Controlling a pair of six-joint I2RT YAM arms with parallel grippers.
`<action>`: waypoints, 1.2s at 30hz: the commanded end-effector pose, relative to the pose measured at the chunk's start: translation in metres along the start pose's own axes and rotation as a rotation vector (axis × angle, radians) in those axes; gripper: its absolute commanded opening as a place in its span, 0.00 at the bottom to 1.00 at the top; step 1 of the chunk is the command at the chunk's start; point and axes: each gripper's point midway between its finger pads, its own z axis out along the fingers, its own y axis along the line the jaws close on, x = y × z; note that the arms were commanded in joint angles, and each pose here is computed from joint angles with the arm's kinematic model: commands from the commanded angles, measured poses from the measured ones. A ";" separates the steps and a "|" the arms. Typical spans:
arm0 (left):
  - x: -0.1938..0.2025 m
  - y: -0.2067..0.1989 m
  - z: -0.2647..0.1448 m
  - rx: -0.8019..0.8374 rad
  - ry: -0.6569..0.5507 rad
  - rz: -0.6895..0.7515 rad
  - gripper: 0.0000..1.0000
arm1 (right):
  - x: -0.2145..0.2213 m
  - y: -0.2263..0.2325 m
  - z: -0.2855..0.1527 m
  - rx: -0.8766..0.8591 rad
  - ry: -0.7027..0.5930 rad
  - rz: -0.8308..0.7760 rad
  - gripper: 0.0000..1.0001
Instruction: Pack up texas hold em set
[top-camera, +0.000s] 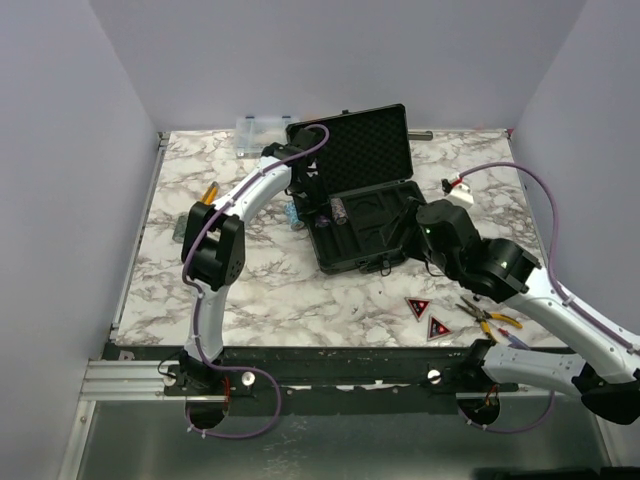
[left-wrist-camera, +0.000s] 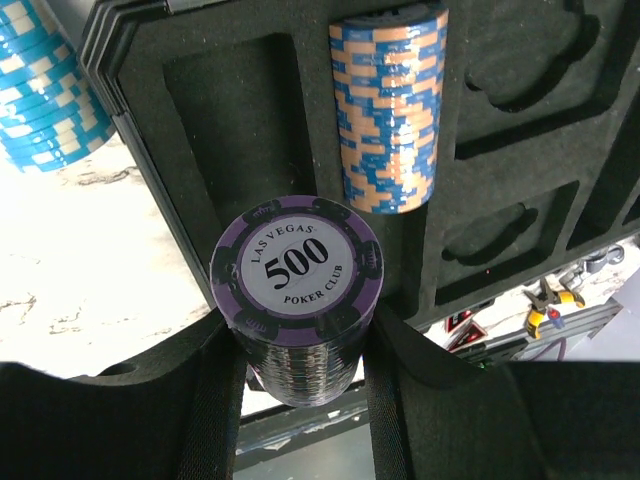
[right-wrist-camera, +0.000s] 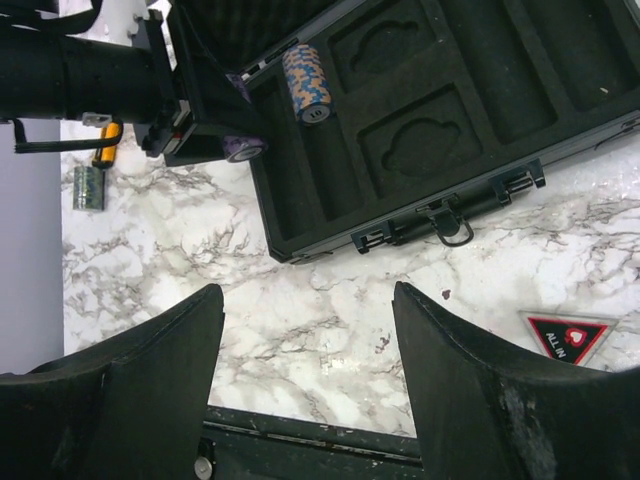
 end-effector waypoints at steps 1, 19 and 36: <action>-0.010 -0.016 -0.001 0.038 -0.027 -0.002 0.00 | -0.003 -0.020 -0.009 0.050 -0.023 0.016 0.72; -0.013 -0.007 0.007 -0.022 -0.056 0.012 0.58 | -0.008 -0.033 -0.020 0.072 -0.049 0.009 0.72; -0.011 -0.024 -0.064 0.049 -0.200 0.145 0.63 | -0.002 -0.024 -0.010 0.049 -0.033 -0.012 0.70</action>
